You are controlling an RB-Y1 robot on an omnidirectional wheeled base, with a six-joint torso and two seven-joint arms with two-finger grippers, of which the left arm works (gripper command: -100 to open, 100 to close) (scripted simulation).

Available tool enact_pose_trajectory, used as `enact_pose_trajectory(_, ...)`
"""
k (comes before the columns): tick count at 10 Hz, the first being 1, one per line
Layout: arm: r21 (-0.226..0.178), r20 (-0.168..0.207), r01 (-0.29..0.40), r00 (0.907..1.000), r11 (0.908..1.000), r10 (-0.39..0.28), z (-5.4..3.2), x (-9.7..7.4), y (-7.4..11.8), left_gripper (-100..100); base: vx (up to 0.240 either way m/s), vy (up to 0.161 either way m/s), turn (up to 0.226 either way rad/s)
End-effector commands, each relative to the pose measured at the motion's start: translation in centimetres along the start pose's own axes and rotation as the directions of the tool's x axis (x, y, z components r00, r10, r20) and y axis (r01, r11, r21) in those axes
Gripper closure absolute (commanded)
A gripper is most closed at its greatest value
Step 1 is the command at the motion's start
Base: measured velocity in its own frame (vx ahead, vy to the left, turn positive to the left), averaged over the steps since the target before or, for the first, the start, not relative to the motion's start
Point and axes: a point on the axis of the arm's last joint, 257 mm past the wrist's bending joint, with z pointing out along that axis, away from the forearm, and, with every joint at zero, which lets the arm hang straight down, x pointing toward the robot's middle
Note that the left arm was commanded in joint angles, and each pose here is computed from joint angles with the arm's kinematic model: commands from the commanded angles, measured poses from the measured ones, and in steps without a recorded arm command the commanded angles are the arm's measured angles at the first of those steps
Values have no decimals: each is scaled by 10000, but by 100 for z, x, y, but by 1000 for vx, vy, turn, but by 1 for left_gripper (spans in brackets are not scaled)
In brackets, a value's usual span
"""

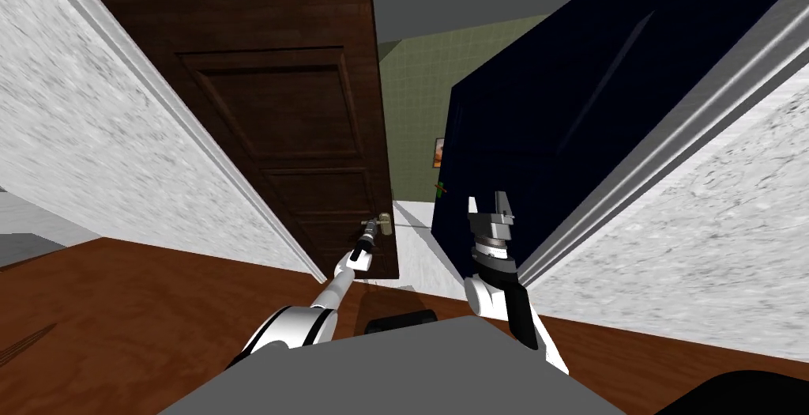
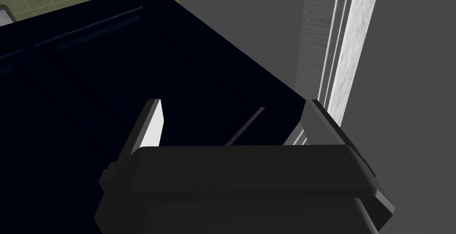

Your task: Push the door open

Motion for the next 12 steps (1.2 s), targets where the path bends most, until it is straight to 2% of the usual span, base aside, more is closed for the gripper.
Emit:
enact_pose_trajectory(1,26,313,-53,9995,10000,52,-10,-211,-22,100,155,-89,27)
enact_pose_trajectory(2,23,391,-56,9992,10000,55,-14,-256,-21,100,178,-128,51)
enact_pose_trajectory(6,-2,1082,-54,9941,10000,53,-64,-642,-11,100,182,-156,90)
enact_pose_trajectory(8,-2,1082,-54,9941,10000,53,-64,-642,-11,100,81,-58,9)
enact_pose_trajectory(9,-12,1440,-37,9896,10000,38,-98,-835,-6,100,130,-130,72)
enact_pose_trajectory(10,-190,1450,-10,9894,9998,37,-125,-837,79,100,146,-148,92)
enact_pose_trajectory(11,-12,1440,-37,9896,10000,38,-98,-835,-6,100,66,-59,40)
enact_pose_trajectory(12,-18,1703,-20,9854,10000,22,-127,-975,-2,100,99,-88,58)
